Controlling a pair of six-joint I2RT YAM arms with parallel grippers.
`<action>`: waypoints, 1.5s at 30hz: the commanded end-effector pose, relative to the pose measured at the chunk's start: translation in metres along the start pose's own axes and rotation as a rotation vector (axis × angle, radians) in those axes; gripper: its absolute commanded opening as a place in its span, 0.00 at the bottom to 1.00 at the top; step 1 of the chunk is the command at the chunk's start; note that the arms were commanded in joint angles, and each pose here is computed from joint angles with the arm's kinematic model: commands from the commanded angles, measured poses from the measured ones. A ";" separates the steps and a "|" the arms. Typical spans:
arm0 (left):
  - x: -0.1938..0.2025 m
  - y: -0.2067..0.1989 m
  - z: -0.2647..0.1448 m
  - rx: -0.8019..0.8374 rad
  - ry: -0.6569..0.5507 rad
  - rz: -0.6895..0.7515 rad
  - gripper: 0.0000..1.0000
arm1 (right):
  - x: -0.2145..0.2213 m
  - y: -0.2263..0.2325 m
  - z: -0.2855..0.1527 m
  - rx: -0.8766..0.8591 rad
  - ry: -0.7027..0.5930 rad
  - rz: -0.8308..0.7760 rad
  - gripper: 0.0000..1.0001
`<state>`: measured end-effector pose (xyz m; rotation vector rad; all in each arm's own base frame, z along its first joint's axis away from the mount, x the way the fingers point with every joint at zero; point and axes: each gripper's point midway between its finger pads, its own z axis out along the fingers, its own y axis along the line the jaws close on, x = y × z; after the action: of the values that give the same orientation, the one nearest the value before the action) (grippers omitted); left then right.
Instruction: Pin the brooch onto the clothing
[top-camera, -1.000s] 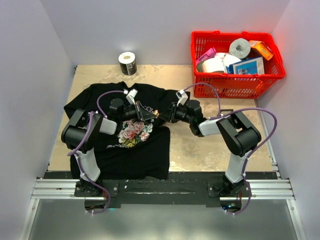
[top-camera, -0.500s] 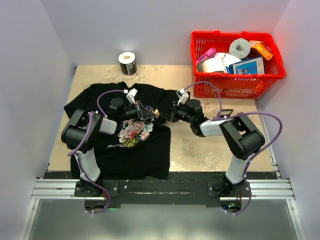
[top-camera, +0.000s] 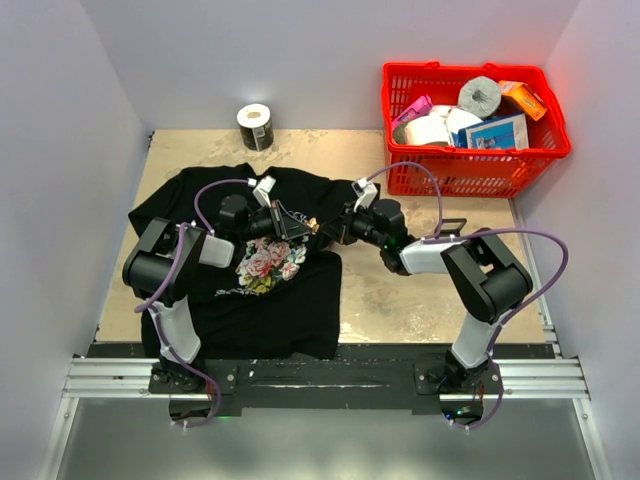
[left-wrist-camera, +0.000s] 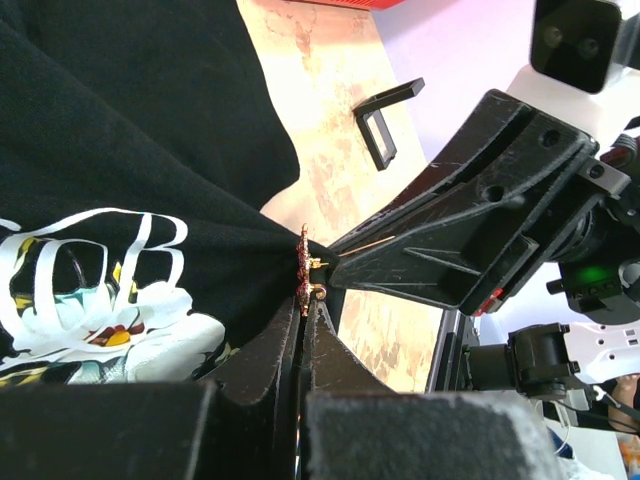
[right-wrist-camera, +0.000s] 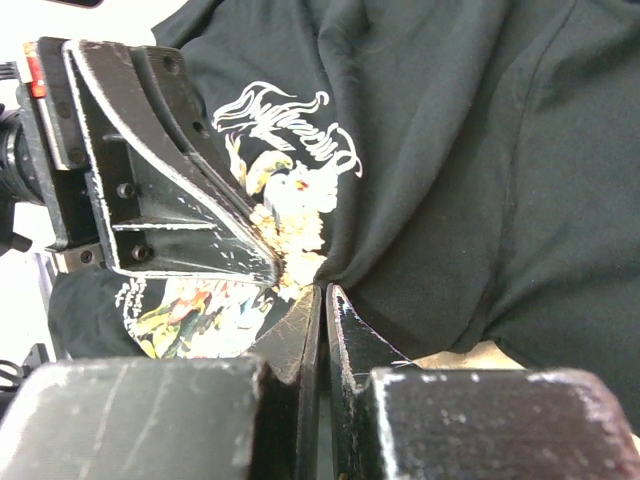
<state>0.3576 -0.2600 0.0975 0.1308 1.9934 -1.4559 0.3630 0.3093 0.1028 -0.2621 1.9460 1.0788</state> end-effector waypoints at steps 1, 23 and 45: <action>-0.008 -0.021 0.005 0.065 0.010 0.067 0.00 | -0.034 0.023 -0.004 -0.034 -0.113 -0.092 0.03; 0.001 -0.020 0.012 0.078 0.082 0.072 0.00 | -0.021 0.038 0.011 -0.064 -0.072 -0.127 0.02; 0.020 -0.012 0.021 0.171 0.309 0.080 0.00 | -0.002 0.014 0.014 -0.092 0.076 -0.117 0.11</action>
<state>0.3612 -0.2766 0.0798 0.3250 2.1117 -1.5532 0.3596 0.3155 0.0883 -0.3606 2.0086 1.0417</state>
